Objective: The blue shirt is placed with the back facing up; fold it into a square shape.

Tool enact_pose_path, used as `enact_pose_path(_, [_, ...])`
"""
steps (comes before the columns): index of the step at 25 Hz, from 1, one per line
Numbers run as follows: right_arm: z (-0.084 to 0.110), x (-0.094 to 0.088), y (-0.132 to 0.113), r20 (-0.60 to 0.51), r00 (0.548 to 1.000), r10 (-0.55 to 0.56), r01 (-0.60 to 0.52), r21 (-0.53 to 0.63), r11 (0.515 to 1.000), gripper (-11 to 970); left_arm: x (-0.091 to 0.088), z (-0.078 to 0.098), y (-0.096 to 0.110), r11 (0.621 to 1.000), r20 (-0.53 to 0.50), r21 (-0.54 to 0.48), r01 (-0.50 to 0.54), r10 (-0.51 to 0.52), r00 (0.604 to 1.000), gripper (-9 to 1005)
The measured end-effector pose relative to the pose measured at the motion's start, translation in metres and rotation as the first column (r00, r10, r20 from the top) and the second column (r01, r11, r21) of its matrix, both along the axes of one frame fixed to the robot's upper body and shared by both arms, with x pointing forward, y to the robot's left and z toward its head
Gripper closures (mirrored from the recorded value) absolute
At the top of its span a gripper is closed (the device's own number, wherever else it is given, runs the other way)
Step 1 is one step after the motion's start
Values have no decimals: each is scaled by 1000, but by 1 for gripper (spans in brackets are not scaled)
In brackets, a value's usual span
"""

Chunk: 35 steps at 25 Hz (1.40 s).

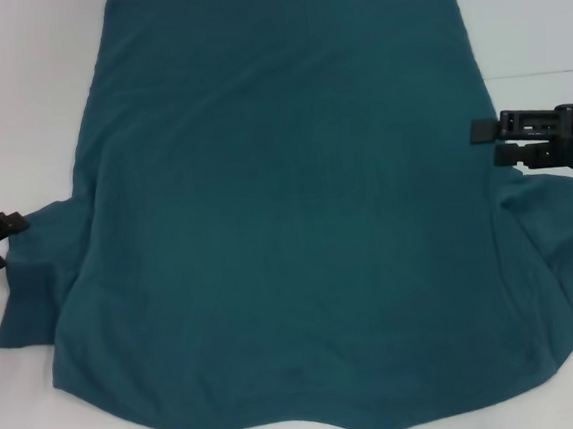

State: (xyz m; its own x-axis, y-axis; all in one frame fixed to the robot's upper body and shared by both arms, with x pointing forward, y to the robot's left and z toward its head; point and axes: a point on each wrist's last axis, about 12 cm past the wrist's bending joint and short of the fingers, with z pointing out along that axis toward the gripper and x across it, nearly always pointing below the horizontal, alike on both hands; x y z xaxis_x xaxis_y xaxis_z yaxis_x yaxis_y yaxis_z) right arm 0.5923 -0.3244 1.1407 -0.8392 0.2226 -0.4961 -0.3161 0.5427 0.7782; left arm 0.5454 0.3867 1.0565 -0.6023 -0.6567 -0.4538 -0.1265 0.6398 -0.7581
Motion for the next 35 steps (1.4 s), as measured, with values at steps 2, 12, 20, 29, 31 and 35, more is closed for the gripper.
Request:
enact_pose_path(2, [-1, 0, -1, -3, 1000, -1, 1, -8, 1000, 53, 3, -2, -2, 1000, -10, 10, -4, 4, 1000, 204])
enact_pose_path(12, [-2, -1, -1, -8, 1000, -4, 4, -10, 1000, 55, 3, -8, -2, 999, -30, -4, -47, 47, 998, 206])
enact_pose_path(20, [-3, -1, -1, -11, 1000, -3, 3, -7, 1000, 56, 5, -7, 0, 998, -31, 6, -59, 59, 998, 208])
enact_pose_path(29, [-4, -2, -1, -14, 1000, -6, 6, -6, 1000, 57, 7, -13, -8, 999, -55, 10, -44, 44, 997, 210])
enact_pose_path(31, [-5, -2, -2, -15, 1000, -10, 10, -7, 1000, 58, 7, -14, -10, 999, -59, 3, -35, 35, 998, 210])
enact_pose_path(35, [-5, -2, -3, -15, 1000, -20, 20, -5, 1000, 58, 6, -13, -12, 999, -64, -20, -28, 26, 998, 211])
